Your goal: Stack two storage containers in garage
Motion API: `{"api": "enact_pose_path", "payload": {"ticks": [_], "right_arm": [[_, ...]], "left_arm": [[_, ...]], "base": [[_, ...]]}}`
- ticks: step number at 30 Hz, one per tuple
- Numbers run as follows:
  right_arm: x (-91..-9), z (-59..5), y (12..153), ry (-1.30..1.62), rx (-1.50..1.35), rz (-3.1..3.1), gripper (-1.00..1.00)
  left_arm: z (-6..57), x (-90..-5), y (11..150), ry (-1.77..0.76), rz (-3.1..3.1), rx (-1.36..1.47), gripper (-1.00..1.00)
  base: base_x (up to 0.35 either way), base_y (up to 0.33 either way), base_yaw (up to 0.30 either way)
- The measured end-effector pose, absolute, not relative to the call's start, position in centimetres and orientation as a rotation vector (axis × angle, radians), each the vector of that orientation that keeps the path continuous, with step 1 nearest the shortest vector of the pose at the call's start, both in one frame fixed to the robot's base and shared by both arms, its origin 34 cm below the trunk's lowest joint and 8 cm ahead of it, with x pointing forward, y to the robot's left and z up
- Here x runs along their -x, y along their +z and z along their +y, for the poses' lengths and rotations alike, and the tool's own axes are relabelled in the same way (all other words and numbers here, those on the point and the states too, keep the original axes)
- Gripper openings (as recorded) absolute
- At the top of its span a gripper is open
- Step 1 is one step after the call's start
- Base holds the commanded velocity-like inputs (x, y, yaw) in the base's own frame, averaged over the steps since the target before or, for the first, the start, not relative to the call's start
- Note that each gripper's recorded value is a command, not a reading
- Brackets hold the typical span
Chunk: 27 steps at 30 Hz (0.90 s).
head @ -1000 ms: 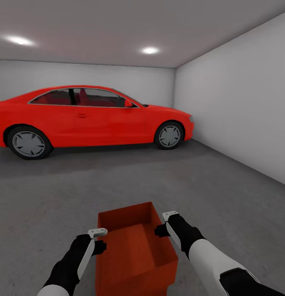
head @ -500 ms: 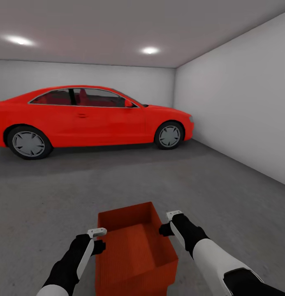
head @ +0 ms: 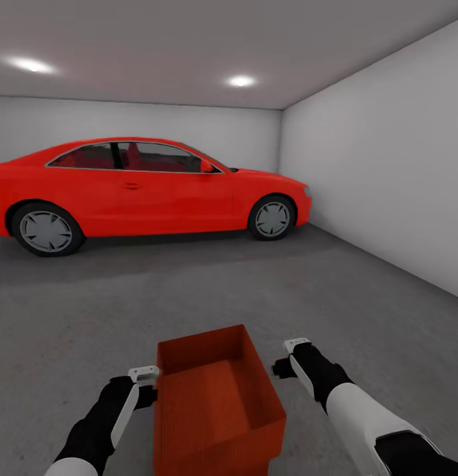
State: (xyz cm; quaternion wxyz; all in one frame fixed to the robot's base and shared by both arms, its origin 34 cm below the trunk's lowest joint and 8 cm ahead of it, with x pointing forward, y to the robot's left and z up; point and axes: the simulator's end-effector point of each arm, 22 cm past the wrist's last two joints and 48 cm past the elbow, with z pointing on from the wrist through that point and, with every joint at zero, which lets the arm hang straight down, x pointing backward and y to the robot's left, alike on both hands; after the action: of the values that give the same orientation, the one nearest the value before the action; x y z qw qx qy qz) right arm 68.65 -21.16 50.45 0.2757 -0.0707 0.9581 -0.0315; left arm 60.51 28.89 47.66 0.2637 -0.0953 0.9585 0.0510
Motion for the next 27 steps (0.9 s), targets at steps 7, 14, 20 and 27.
{"api": "enact_pose_path", "payload": {"ticks": [7, 14, 20, 27], "right_arm": [[-68.7, -24.4, 50.4, -0.072, 0.066, 2.584, 1.0], [-68.5, -26.7, 50.1, -0.098, 0.03, 2.592, 1.0], [-68.2, -29.6, 49.8, -0.139, 0.002, 2.599, 1.0], [-66.0, -33.4, 47.8, -0.202, -0.034, 2.654, 1.0]], "left_arm": [[32.3, -60.0, 47.6, 0.149, 2.583, 0.374, 1.0], [35.7, -59.5, 47.6, 0.183, 2.571, 0.445, 1.0], [38.9, -58.8, 47.6, 0.225, 2.563, 0.5, 1.0], [41.7, -56.3, 45.2, 0.26, 2.622, 0.569, 1.0]], "base": [[0.0, 0.0, 0.0], [0.0, 0.0, 0.0], [0.0, 0.0, 0.0], [0.0, 0.0, 0.0]]}}
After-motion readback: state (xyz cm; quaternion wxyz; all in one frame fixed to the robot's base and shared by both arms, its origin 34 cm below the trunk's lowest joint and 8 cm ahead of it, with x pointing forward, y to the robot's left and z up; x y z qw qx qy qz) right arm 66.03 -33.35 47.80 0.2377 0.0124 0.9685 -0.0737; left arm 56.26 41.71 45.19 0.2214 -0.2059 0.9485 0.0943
